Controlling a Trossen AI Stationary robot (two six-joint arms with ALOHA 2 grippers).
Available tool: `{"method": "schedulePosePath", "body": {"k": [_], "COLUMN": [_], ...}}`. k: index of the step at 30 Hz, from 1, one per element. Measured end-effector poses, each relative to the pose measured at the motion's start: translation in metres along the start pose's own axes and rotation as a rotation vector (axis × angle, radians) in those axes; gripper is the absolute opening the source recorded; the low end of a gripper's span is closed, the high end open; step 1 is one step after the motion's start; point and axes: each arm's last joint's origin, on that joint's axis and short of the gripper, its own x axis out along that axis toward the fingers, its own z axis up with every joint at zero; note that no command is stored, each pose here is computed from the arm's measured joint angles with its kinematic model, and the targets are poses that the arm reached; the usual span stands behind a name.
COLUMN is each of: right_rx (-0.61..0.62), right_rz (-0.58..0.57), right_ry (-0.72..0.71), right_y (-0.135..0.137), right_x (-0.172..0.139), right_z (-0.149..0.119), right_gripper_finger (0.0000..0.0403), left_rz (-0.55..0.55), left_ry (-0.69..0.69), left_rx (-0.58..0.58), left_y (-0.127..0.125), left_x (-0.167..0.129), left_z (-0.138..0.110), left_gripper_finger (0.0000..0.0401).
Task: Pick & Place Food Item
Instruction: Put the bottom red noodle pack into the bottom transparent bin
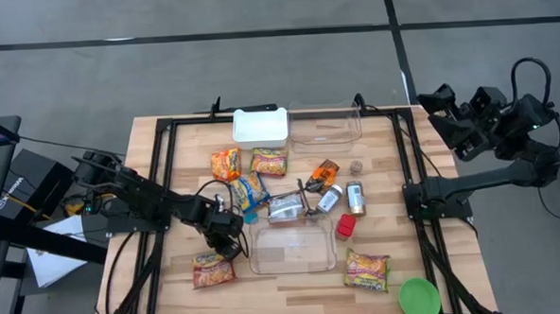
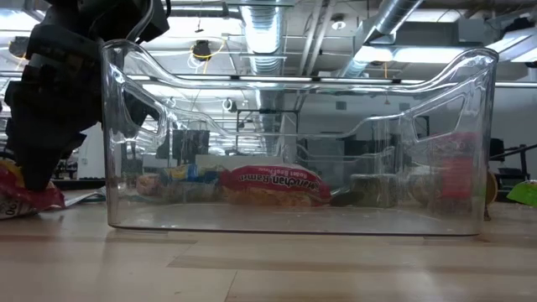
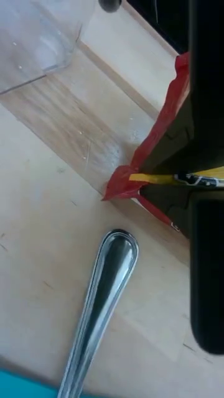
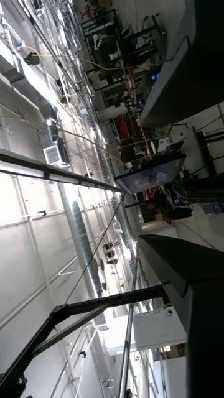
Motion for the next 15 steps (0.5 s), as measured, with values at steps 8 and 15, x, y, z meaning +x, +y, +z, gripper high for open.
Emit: {"method": "schedulePosePath", "body": {"k": [8,15], "right_rx": [0.001,0.000], "right_rz": [0.000,-0.001], "right_ry": [0.000,0.005], "right_y": [0.000,0.000], "right_x": [0.000,0.000], "right_z": [0.000,-0.001], "right_gripper_finger": [0.0291,0.0291], "left_rz": [-0.052,-0.089], "left_ry": [-0.024,-0.049], "left_rx": [0.012,0.004], "left_y": [-0.003,0.001], "left_x": [-0.017,-0.045], "left_z": [-0.004,-0.014], "left_gripper_finger": [0.0013,0.0010]}}
